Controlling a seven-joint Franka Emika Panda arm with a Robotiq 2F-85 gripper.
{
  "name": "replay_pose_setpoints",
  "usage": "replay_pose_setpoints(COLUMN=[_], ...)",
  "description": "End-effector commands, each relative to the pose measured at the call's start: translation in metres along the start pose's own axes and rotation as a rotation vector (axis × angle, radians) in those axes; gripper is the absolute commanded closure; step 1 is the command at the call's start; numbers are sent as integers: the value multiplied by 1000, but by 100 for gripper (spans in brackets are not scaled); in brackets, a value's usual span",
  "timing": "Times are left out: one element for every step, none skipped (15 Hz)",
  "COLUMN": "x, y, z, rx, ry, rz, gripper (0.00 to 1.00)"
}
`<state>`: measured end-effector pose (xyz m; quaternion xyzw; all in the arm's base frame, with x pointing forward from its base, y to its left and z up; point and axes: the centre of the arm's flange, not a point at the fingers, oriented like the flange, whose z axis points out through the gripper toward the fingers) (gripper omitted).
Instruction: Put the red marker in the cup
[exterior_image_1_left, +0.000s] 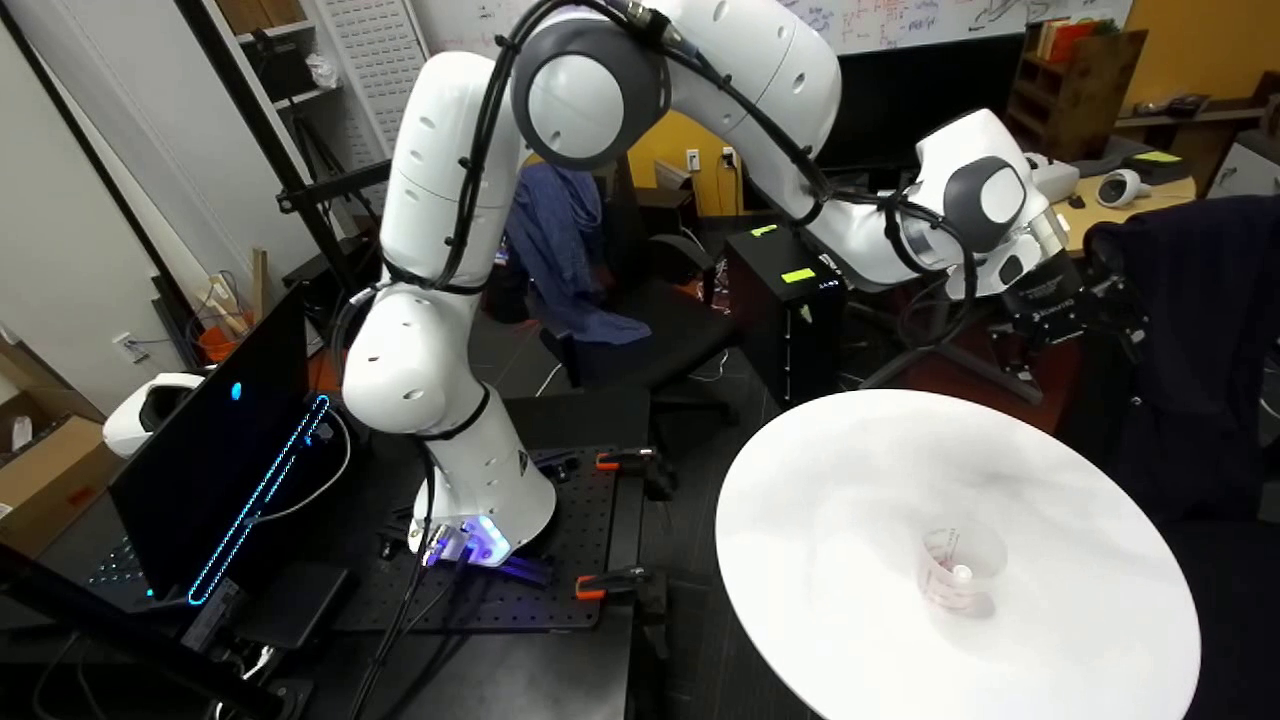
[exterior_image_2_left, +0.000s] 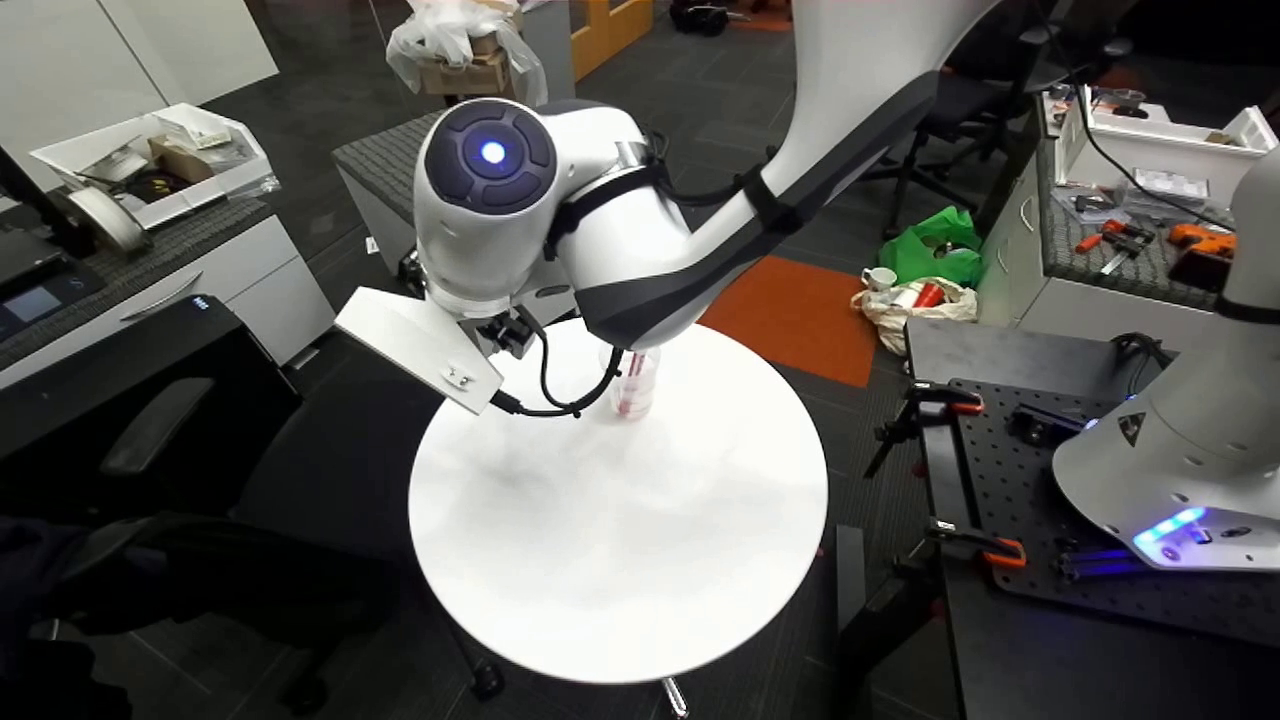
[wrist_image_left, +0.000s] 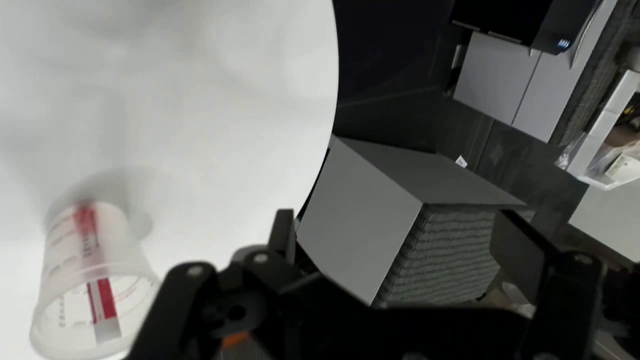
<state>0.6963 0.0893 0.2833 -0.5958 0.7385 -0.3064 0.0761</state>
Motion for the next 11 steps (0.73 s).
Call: replay_pose_setpoints(x=[-5,-7,-8,-8,-4,-4,-4,-4,-5,-5,-5], y=[11,12,12,11,-3,-2,-1,-1,0,0,0], z=[0,-1,-1,-2,1,2,4,4,4,4,4], rx=[54,67,73,92,65,68,66,64,64,64,64], ry=[-135,-159,-186,-209,-169,-174,-172,-172,-172,-172,-172], rz=[116,123,123,128,106,107,107,106,106,106,106], gripper=[0,0,0,0,0,0,0,0,0,0,0])
